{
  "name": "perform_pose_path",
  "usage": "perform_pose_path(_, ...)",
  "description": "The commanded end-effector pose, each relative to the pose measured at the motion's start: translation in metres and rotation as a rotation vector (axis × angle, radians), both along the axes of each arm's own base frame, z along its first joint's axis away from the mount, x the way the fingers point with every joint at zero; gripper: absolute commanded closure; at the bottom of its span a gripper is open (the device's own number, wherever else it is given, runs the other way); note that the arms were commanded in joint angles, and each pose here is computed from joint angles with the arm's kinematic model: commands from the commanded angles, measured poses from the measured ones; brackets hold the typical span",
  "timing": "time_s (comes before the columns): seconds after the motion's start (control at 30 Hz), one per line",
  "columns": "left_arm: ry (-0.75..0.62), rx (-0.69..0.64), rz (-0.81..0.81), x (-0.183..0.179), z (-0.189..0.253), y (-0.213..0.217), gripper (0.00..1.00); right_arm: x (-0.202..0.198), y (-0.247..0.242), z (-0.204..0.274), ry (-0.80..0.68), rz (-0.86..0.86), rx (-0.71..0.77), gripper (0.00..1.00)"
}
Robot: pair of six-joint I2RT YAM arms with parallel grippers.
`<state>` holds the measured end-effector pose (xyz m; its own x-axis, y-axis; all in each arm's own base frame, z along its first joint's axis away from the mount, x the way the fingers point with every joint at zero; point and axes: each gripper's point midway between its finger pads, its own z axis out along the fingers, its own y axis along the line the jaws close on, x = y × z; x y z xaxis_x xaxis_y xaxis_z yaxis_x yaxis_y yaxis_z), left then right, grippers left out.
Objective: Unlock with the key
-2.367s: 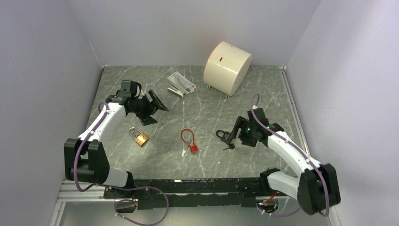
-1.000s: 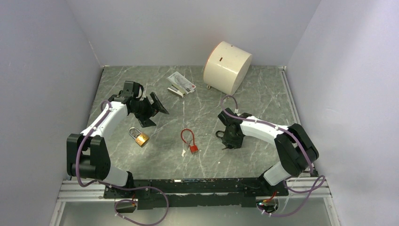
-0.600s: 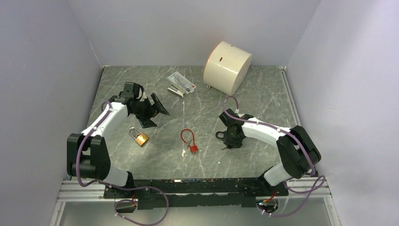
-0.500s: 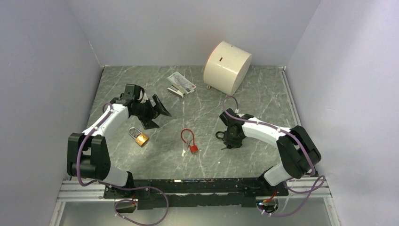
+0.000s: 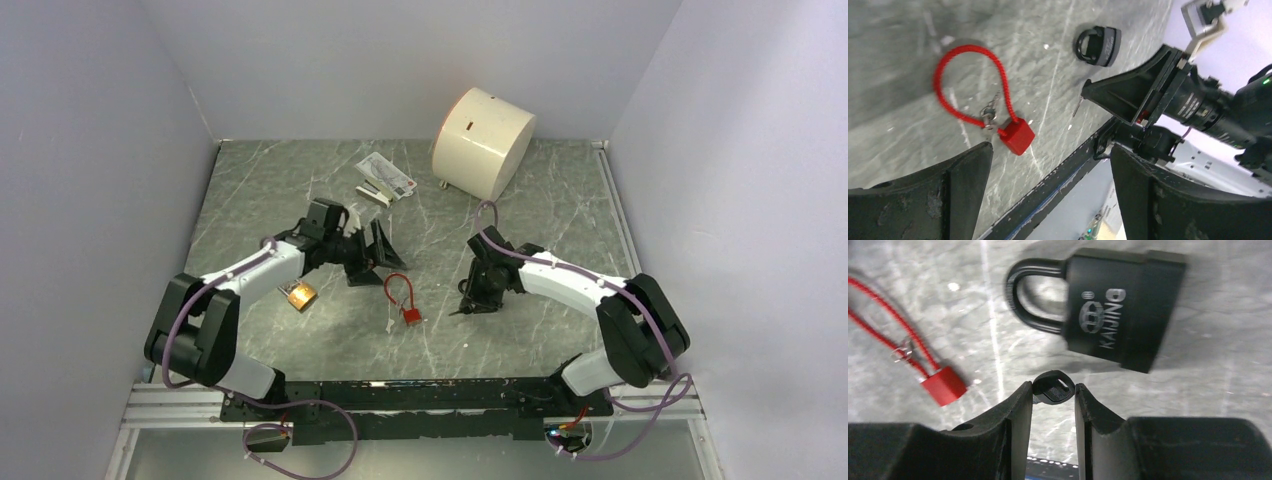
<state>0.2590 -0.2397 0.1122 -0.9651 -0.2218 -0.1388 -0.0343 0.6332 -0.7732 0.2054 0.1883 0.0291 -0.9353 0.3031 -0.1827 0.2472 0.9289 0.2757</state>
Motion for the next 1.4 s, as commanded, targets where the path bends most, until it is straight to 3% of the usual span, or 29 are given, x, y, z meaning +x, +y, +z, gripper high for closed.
perform_pose_path(0.0, -0.104, -0.103, -0.115, -0.004, 0.004, -0.039, 0.1, 0.021, 0.049, 0.038, -0.074, 0.048, 0.242, 0.65)
perform_pose_path(0.13, -0.128, -0.159, -0.189, -0.011, 0.001, -0.07, 0.18, 0.034, 0.07, 0.049, -0.079, 0.042, 0.318, 0.65)
perform_pose_path(0.3, -0.105, -0.176, -0.249, -0.018, -0.006, -0.09, 0.36, 0.041, 0.082, 0.053, -0.08, -0.001, 0.393, 0.65)
perform_pose_path(0.63, -0.069, -0.202, -0.259, -0.027, -0.014, -0.1, 0.62, 0.046, 0.083, 0.055, -0.077, -0.021, 0.397, 0.65)
perform_pose_path(0.8, -0.089, -0.213, -0.264, -0.027, -0.009, -0.101, 0.97, 0.046, 0.083, 0.059, -0.091, -0.012, 0.406, 0.64)
perform_pose_path(0.93, -0.133, -0.22, -0.289, -0.027, -0.001, -0.103, 0.97, 0.048, 0.084, 0.069, -0.124, -0.009, 0.432, 0.6)
perform_pose_path(1.07, -0.191, -0.227, -0.341, -0.03, 0.012, -0.102, 0.98, 0.057, 0.074, 0.089, -0.193, 0.014, 0.417, 0.31)
perform_pose_path(1.13, -0.22, -0.246, -0.387, -0.035, 0.021, -0.102, 0.98, 0.062, 0.069, 0.106, -0.255, 0.074, 0.442, 0.23)
perform_pose_path(1.3, -0.291, -0.325, -0.568, -0.051, 0.066, -0.104, 0.98, 0.048, 0.05, 0.188, -0.461, 0.418, 0.778, 0.23)
perform_pose_path(1.37, -0.305, -0.348, -0.641, -0.062, 0.085, -0.101, 0.97, 0.029, 0.043, 0.216, -0.573, 0.576, 0.776, 0.23)
